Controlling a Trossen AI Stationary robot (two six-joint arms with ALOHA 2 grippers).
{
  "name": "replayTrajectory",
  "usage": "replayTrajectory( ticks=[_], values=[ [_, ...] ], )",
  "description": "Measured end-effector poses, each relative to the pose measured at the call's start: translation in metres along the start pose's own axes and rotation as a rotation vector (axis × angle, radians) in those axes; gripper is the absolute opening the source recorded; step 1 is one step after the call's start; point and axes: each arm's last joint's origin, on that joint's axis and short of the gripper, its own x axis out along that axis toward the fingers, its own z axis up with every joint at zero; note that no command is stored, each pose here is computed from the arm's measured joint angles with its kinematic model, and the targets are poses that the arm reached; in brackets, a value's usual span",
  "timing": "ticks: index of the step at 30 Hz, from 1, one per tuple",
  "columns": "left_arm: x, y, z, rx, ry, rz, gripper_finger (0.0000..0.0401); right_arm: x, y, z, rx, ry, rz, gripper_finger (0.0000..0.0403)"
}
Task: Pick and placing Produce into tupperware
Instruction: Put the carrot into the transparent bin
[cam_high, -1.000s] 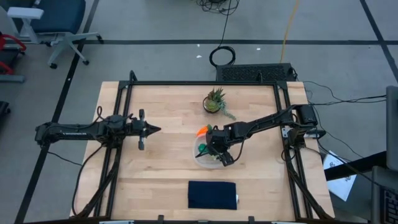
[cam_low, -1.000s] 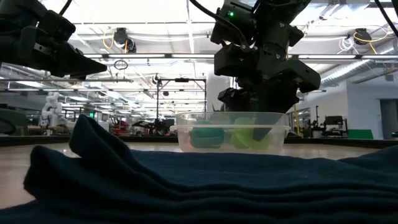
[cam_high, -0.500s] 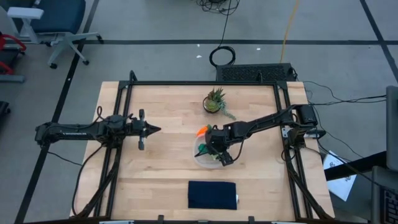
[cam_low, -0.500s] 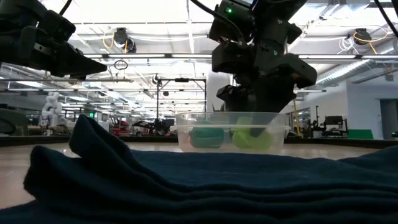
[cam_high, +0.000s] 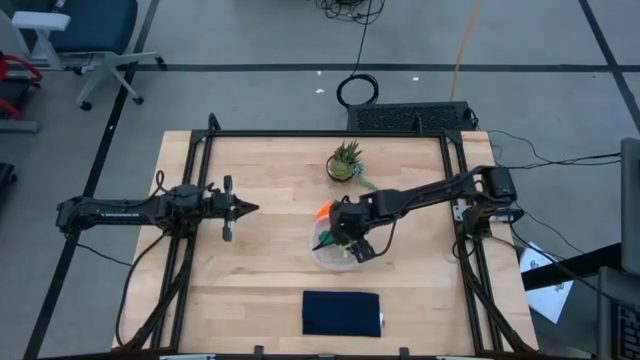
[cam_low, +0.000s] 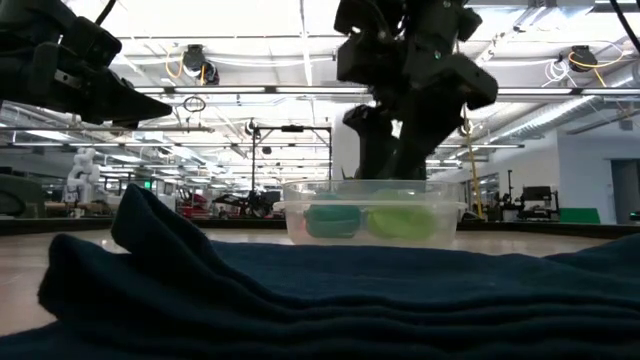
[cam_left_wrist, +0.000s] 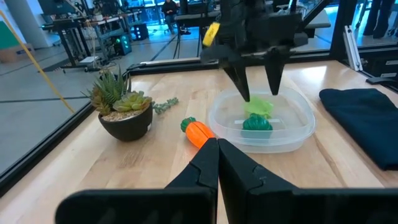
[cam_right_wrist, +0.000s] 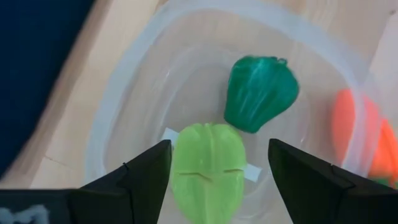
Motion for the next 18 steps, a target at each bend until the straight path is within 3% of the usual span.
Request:
replayTrajectory(
  ticks=[8, 18],
  values=[
    [0.000, 0.000, 0.000, 0.000, 0.002, 0.000, 0.0005, -0.016, -0.003, 0.001, 0.022, -0.042, -0.018, 0.0226],
    [0.000, 0.000, 0.000, 0.004, 0.002, 0.000, 0.0005, -0.016, -0.007, -0.001, 0.042, -0.036, -0.021, 0.0093]
  ],
)
